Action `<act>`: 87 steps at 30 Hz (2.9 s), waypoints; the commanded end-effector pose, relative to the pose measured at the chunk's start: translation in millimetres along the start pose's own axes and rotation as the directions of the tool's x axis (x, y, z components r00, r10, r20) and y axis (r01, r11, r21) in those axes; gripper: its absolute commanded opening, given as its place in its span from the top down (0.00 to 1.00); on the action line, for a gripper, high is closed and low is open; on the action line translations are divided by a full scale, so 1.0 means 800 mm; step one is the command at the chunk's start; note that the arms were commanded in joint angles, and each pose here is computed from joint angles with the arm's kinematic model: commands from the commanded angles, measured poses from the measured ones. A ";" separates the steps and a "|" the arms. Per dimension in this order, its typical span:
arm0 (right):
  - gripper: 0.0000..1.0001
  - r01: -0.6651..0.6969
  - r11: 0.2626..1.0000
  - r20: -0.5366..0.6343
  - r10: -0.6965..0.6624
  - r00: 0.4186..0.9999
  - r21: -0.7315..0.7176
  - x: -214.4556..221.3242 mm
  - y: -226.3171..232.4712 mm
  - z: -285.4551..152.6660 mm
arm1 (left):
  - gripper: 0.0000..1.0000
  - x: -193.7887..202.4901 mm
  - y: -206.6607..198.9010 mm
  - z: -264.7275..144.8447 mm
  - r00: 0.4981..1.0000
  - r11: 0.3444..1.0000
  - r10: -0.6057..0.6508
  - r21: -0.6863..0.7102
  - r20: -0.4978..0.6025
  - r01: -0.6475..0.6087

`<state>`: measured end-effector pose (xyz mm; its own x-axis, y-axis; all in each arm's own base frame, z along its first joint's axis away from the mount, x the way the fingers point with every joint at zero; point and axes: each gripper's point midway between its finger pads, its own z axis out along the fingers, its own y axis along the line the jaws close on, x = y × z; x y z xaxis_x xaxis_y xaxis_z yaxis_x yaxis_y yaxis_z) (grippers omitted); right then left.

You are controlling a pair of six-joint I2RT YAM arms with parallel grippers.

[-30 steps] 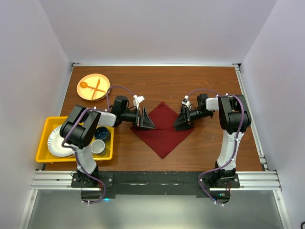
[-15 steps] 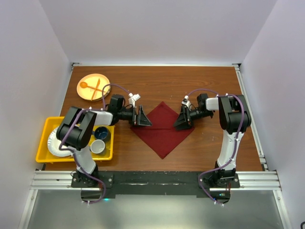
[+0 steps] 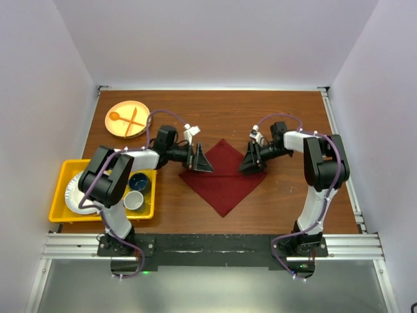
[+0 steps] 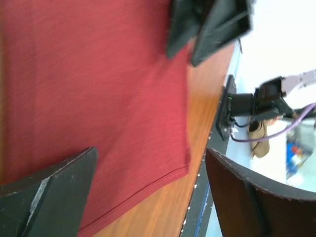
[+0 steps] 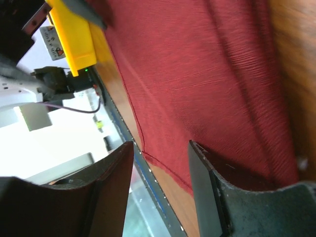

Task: Fold the napkin into a case and place the utensils inside
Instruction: Fold the top corner of the square-folded napkin into a folded napkin.

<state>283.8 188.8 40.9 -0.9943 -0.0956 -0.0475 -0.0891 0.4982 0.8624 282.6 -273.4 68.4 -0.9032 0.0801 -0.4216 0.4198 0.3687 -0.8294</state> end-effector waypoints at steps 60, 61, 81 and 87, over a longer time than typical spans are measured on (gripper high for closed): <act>0.66 0.266 0.940 0.121 -0.296 0.948 0.213 -0.058 0.047 -0.067 | 0.59 -0.062 -0.002 -0.005 0.797 0.775 0.575 -0.189 -0.182 -0.603; 0.66 0.270 0.934 0.137 -0.307 0.942 0.235 -0.069 0.047 -0.069 | 0.63 -0.070 -0.003 -0.003 0.784 0.761 0.595 -0.187 -0.177 -0.621; 0.68 0.365 0.846 -0.032 -0.384 0.923 0.388 -0.060 -0.025 -0.010 | 0.63 -0.121 0.041 0.040 0.759 0.733 0.614 -0.198 -0.217 -0.651; 0.70 0.333 0.881 -0.056 -0.334 0.941 0.336 -0.016 -0.014 0.004 | 0.52 -0.136 0.032 0.061 0.744 0.733 0.646 -0.135 -0.171 -0.667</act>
<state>315.1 180.9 22.8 -0.9059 -0.2930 -0.3058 -0.4199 0.7164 0.5573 381.6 -297.7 54.9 -0.4935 0.4896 -0.7188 0.8572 0.4134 -0.3070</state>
